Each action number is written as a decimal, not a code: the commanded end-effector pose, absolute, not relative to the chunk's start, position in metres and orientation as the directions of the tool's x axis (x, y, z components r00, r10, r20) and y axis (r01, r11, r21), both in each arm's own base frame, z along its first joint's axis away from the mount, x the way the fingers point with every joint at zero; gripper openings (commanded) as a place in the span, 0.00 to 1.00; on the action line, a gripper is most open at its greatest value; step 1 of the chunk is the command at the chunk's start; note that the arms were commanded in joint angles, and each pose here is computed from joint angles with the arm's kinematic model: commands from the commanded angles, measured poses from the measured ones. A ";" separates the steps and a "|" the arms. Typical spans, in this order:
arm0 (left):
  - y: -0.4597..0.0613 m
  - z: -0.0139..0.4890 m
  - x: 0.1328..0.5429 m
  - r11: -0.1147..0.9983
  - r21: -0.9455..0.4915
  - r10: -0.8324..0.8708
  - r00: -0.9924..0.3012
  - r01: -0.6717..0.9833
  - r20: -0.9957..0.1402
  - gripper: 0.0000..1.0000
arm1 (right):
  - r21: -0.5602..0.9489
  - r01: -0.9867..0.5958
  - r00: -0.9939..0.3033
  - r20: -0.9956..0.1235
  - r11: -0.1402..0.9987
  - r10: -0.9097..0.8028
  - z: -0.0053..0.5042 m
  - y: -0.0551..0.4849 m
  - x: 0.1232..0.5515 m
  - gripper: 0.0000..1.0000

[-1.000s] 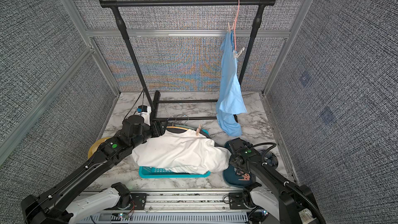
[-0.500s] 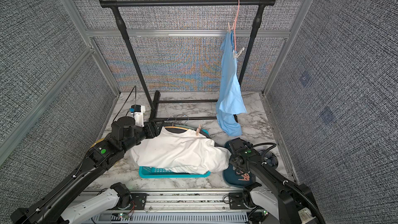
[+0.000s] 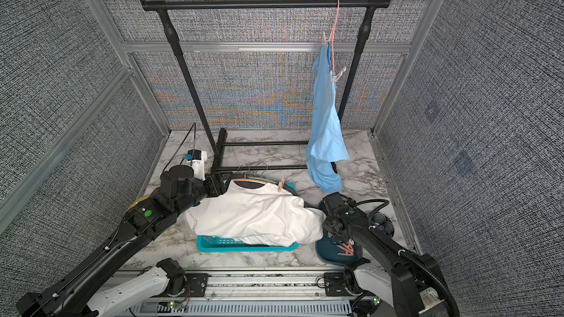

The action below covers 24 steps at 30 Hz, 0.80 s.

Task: Use clothespins to secure the t-shirt on both sides of the hanger
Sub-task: Pick up the clothespin from the storage box.

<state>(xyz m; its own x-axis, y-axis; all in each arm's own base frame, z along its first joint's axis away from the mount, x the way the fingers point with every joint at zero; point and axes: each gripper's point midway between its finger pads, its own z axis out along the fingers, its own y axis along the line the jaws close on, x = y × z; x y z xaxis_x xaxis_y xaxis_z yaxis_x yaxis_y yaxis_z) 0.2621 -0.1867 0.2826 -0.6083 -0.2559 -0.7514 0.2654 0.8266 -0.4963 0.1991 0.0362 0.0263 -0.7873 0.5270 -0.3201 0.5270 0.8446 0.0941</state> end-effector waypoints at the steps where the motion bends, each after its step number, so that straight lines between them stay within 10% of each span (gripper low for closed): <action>1: -0.188 0.285 0.260 0.824 -0.482 -0.233 -0.600 0.296 -0.766 0.67 | 0.092 0.532 -0.780 -0.334 0.842 0.530 0.037 0.033 0.198 0.00; 24: -0.279 0.284 0.211 0.586 -0.342 0.077 -0.470 0.735 -0.879 0.74 | 0.678 0.026 -0.635 -0.557 0.735 0.535 0.261 0.136 0.207 0.00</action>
<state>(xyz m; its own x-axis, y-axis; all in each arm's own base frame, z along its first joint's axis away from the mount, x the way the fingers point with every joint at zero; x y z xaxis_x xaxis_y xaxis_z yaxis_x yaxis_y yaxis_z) 0.2066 -0.2747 0.2723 -0.5632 0.0750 -0.8229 0.6903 0.5901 -0.4186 0.1965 0.1234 0.2312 -0.6942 0.5039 -0.5140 0.0857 0.7669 0.6361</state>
